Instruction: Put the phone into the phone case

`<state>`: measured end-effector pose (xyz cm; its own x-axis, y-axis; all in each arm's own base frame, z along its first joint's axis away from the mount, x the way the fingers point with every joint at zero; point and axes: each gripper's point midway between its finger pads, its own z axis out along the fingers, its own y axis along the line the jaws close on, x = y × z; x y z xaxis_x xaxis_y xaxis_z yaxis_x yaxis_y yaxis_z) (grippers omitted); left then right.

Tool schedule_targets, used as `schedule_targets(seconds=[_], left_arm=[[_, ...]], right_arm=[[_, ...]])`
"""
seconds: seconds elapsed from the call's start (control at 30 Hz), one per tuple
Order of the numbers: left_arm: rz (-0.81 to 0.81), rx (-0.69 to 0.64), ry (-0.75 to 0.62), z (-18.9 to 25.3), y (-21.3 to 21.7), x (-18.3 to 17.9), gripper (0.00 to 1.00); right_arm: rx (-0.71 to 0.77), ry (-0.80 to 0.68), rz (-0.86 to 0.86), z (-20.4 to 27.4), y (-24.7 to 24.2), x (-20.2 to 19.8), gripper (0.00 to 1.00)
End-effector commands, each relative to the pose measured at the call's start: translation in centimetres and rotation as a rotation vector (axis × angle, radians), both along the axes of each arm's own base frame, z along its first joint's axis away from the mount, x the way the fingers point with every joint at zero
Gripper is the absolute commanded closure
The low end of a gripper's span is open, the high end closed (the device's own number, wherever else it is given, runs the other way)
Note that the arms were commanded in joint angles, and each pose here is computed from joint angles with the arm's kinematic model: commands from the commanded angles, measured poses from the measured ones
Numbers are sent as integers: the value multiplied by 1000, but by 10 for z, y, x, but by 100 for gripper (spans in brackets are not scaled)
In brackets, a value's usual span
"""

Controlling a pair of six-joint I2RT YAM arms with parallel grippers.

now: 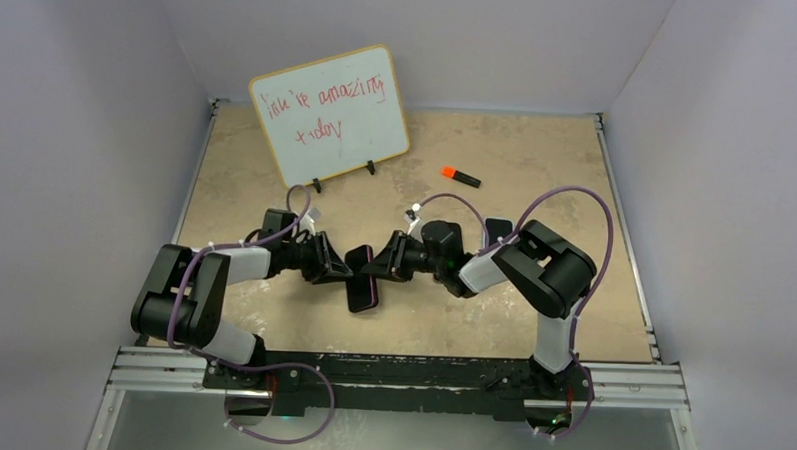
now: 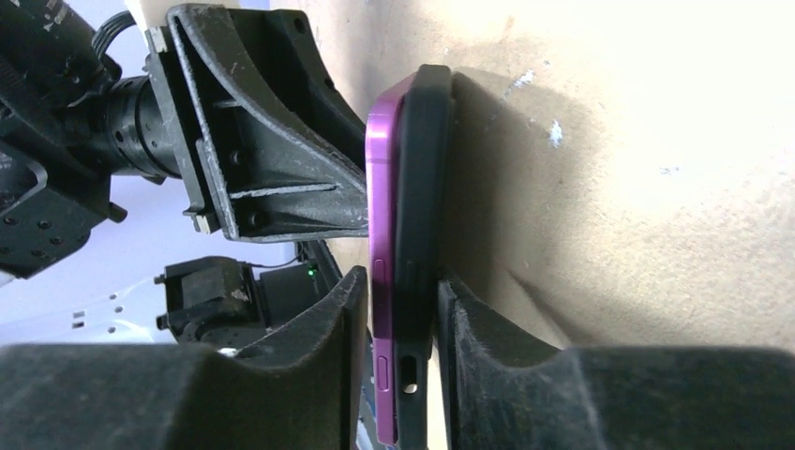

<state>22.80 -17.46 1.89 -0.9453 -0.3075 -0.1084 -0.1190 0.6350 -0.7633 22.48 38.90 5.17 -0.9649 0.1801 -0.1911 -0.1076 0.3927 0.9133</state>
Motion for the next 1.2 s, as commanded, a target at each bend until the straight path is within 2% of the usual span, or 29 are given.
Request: schedule_targets(seconds=[0.0, 0.2, 0.3, 0.43, 0.53, 0.63, 0.73, 0.97, 1.17], left_arm=[[-2, 27, 25, -10, 2, -10, 69], [-3, 17, 29, -10, 1, -10, 64], [-11, 15, 17, -6, 0, -8, 60], [-55, 31, -24, 5, 1, -6, 49], [-92, 40, -104, 22, 1, 1, 41], [-119, -9, -212, 46, -6, 9, 33], [-171, -134, -321, 80, -20, 10, 25], [-205, -342, -508, 144, -36, 6, 21], [-196, -493, -529, 170, -41, -4, 28]], right_arm=[[63, -42, 19, 20, 7, -4, 72], [32, -49, 1, 14, 3, 1, 100], [-11, -71, -9, 10, 0, 5, 100], [-23, -112, -31, 24, -5, 10, 100], [-18, -154, -62, 44, -14, 18, 100], [0, -199, -91, 66, -28, 24, 100], [46, -236, -95, 90, -39, 23, 100], [226, -325, -35, 154, -41, 4, 100], [346, -345, -28, 183, -42, -5, 100]])
